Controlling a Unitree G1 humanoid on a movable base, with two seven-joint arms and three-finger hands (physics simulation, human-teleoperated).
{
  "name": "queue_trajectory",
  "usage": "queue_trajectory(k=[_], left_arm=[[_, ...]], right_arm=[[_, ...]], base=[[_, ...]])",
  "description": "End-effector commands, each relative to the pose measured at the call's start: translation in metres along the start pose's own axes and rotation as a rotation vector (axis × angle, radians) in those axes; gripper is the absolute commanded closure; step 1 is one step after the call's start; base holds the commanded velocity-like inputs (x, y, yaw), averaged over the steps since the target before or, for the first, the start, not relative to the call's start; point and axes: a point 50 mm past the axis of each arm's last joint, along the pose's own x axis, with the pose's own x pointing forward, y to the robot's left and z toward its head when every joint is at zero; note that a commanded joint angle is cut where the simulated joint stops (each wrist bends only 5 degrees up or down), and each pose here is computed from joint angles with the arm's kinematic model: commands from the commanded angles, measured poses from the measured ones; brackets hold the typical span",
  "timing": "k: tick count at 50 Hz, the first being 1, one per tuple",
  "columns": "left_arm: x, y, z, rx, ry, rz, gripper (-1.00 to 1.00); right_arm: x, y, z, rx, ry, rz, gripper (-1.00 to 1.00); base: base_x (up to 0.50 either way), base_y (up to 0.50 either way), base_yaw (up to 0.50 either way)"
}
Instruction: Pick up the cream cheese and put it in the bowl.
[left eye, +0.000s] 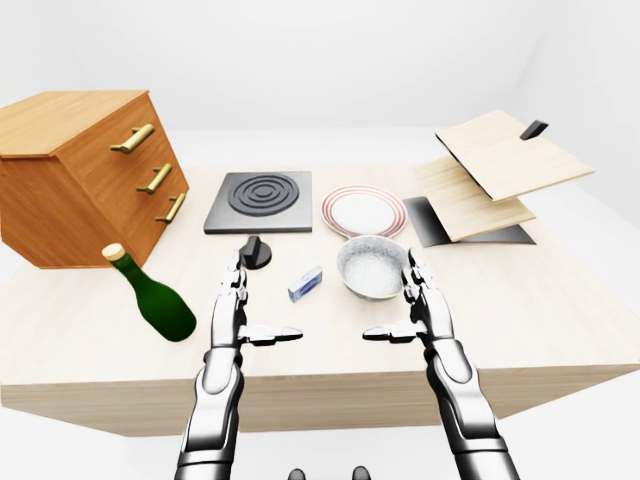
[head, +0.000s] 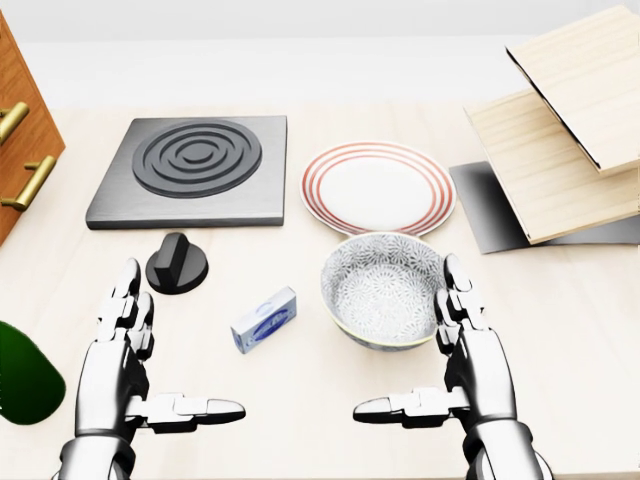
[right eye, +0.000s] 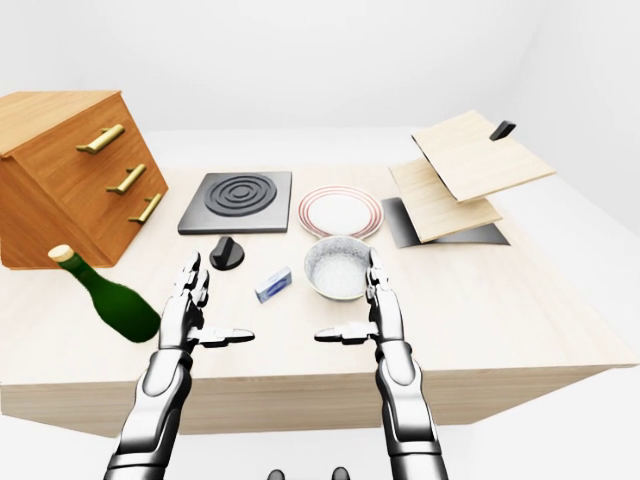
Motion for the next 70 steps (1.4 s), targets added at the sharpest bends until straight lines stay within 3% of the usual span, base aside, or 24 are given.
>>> queue_trajectory(k=[1,15,18,25,31,49,59,70], left_arm=[[0.0,0.0,0.002,0.005,-0.007,-0.003,-1.0],[0.002,-0.005,-0.012,0.062,0.038,-0.039,-1.0],[0.002,-0.008,-0.014,0.035,0.044,-0.08,-1.0],[0.008,-0.021,-0.019,0.08,0.069,-0.163,-1.0],[0.024,-0.026,-0.022,0.111,0.095,-0.15,-1.0],[0.037,-0.04,-0.04,0.188,0.189,-0.134,-1.0],[0.045,-0.042,-0.037,0.222,0.183,-0.118,-1.0],[0.043,-0.045,-0.034,0.22,0.165,-0.122,-1.0]], right_arm=[[0.0,0.0,0.003,0.009,-0.009,0.002,-1.0],[-0.002,0.001,0.005,-0.009,-0.026,0.001,-1.0],[-0.003,0.002,0.007,-0.012,-0.033,0.002,-1.0],[-0.004,0.002,0.009,-0.005,-0.044,0.001,-1.0],[-0.006,0.001,0.013,0.0,-0.052,0.004,-1.0],[-0.007,0.0,0.015,0.016,-0.058,0.008,-1.0],[-0.008,0.001,0.015,0.028,-0.057,0.022,-1.0],[-0.008,0.001,0.012,0.03,-0.053,0.03,-1.0]], base=[[0.5,0.0,0.0],[0.14,0.0,0.0],[0.0,0.0,0.0],[0.0,0.0,0.0],[0.0,0.0,0.0],[0.0,0.0,0.0],[0.0,0.0,0.0],[0.0,0.0,0.0]])
